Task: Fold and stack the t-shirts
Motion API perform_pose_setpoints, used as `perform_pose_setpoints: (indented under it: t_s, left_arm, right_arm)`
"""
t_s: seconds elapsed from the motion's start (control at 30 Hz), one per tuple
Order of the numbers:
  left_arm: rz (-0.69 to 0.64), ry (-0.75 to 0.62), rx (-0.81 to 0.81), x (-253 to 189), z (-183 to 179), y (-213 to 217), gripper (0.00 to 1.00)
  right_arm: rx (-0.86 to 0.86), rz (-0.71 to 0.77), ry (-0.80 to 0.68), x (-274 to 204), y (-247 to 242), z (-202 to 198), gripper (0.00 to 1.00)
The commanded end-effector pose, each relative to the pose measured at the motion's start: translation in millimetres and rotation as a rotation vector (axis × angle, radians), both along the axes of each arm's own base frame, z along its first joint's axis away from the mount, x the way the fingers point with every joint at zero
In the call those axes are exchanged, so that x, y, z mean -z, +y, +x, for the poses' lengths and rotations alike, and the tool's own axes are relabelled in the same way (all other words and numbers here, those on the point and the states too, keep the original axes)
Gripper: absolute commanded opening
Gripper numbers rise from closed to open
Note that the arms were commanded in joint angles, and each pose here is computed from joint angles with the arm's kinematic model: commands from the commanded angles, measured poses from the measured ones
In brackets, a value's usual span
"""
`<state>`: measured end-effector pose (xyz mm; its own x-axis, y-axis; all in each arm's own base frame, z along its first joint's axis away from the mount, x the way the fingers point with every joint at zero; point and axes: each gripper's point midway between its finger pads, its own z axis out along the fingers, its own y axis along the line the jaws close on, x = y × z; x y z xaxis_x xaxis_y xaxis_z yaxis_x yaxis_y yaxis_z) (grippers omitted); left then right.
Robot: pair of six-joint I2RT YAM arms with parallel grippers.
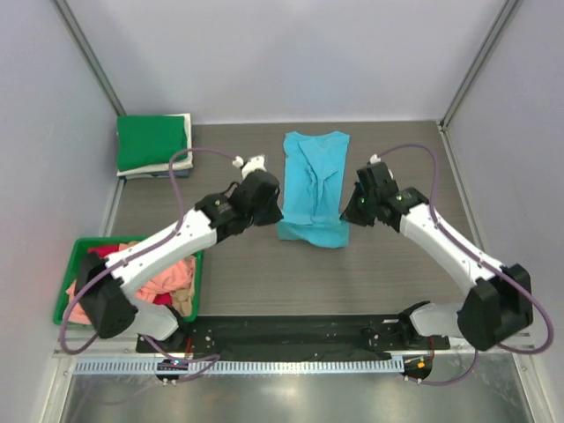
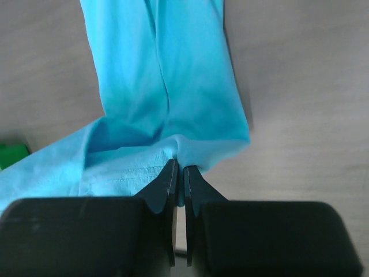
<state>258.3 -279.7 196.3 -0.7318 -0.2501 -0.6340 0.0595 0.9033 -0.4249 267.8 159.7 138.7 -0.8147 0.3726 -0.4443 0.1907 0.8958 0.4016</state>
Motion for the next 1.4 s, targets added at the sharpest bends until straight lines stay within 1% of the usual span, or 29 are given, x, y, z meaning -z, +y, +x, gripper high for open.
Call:
perform_pose_setpoints:
  t_s: [0.0, 0.07, 0.1, 0.17, 0.23, 0.3, 0.33, 0.37, 0.43, 0.5, 0.53, 0.73, 0.77, 0.8, 0.83, 0.87, 0.93, 0.97, 1.0, 1.03, 1.07, 1.1, 1.13, 1.17, 1.2, 1.23, 1.27, 1.33, 1.37]
  left_arm:
    - [0.054, -0.013, 0.076, -4.2, 40.0, -2.7, 0.0]
    - [0.045, -0.026, 0.073, -13.8, 67.7, -1.9, 0.0]
    - [0.075, 0.012, 0.078, 5.5, 79.4, -4.7, 0.0]
    - [0.061, 0.019, 0.082, 4.1, 103.0, -5.3, 0.0]
    - [0.076, 0.071, 0.074, 28.5, 123.5, -3.4, 0.0]
    - [0.059, 0.074, 0.08, 28.7, 141.6, -5.1, 0.0]
    - [0.071, 0.109, 0.086, 47.5, 148.1, -7.8, 0.0]
    - [0.064, 0.103, 0.087, 44.5, 156.4, -9.9, 0.0]
    - [0.073, 0.147, 0.097, 66.1, 166.1, -10.5, 0.0]
    - [0.076, 0.144, 0.097, 66.1, 179.8, -9.5, 0.0]
    - [0.089, 0.162, 0.097, 77.8, 184.5, -8.5, 0.0]
    - [0.109, 0.146, 0.156, 80.7, 217.2, -14.5, 0.0]
    - [0.118, 0.153, 0.157, 84.9, 223.1, -15.2, 0.07]
    - [0.125, 0.16, 0.149, 86.1, 226.3, -12.0, 0.18]
    - [0.125, 0.161, 0.156, 80.4, 227.4, -12.5, 0.37]
    - [0.123, 0.158, 0.161, 76.2, 226.3, -12.7, 0.44]
    - [0.11, 0.144, 0.158, 62.1, 221.5, -10.0, 0.62]
    - [0.116, 0.153, 0.142, 68.2, 214.8, -5.2, 0.77]
    - [0.093, 0.103, 0.129, 40.2, 208.8, -0.9, 0.83]
    - [0.09, 0.094, 0.112, 36.5, 202.3, 4.5, 0.88]
    - [0.09, 0.131, 0.081, 59.5, 188.9, 12.6, 0.92]
    - [0.068, 0.12, 0.072, 54.7, 180.1, 15.7, 0.92]
    - [0.028, 0.084, 0.064, 35.8, 169.4, 19.1, 0.91]
    - [0.004, 0.114, 0.048, 55.3, 152.5, 22.7, 0.9]
    - [-0.014, 0.116, 0.039, 58.1, 143.7, 25.2, 0.88]
    - [-0.035, 0.111, 0.035, 63.9, 127.6, 30.4, 0.87]
    - [-0.049, 0.114, 0.037, 67.9, 118.7, 30.3, 0.85]
    - [-0.105, 0.123, 0.024, 79.4, 98.7, 32.0, 0.83]
    - [-0.124, 0.125, 0.027, 83.9, 92.2, 29.8, 0.81]
  right_arm:
    - [0.006, -0.033, -0.129, -27.0, -3.8, 57.1, 0.01]
    - [0.012, -0.047, -0.117, -21.1, -1.6, 78.0, 0.01]
    - [0.021, -0.054, -0.106, -16.5, -3.7, 85.7, 0.01]
    - [0.032, -0.056, -0.09, -7.6, -2.9, 101.5, 0.01]
    - [0.054, -0.058, -0.084, -1.7, -7.5, 114.1, 0.01]
    - [0.06, -0.055, -0.055, 11.1, -7.1, 124.2, 0.01]
    - [0.073, -0.051, -0.053, 14.1, -10.0, 130.2, 0.01]
    - [0.079, -0.049, -0.053, 15.7, -10.8, 135.1, 0.01]
    - [0.1, -0.058, -0.029, 29.5, -15.9, 144.7, 0.01]
    - [0.104, -0.055, -0.029, 31.6, -16.5, 156.4, 0.01]
    - [0.11, -0.06, -0.009, 41.2, -19.0, 160.8, 0.01]
    - [0.14, -0.068, 0.006, 55.4, -25.6, 184.2, 0.01]
    - [0.135, -0.062, -0.009, 51.1, -24.3, 191.5, 0.02]
    - [0.124, -0.064, -0.007, 53.9, -23.5, 194.9, 0.17]
    - [0.082, -0.039, -0.009, 52.0, -16.6, 199.0, 0.33]
    - [0.079, -0.037, -0.015, 49.8, -19.4, 201.7, 0.62]
    - [0.083, -0.045, -0.027, 42.8, -26.4, 200.1, 0.75]
    - [0.095, -0.064, -0.051, 31.5, -34.1, 193.2, 0.79]
    - [0.125, -0.098, -0.06, 29.0, -45.1, 189.5, 0.84]
    - [0.142, -0.109, -0.075, 22.2, -51.2, 183.4, 0.86]
    - [0.158, -0.118, -0.082, 17.0, -57.7, 167.2, 0.88]
    - [0.167, -0.112, -0.085, 13.9, -59.8, 157.4, 0.88]
    - [0.166, -0.094, -0.096, 12.3, -59.0, 149.3, 0.88]
    - [0.141, -0.066, -0.044, 33.4, -55.4, 125.0, 0.85]
    - [0.143, -0.046, -0.081, 21.8, -56.0, 115.1, 0.83]
    - [0.119, -0.012, -0.072, 25.3, -50.5, 104.6, 0.81]
    - [0.113, -0.009, -0.025, 43.9, -52.1, 83.2, 0.77]
    - [0.083, 0.052, -0.033, 43.7, -44.0, 67.0, 0.72]
    - [0.078, 0.065, 0.008, 59.4, -42.7, 51.3, 0.66]
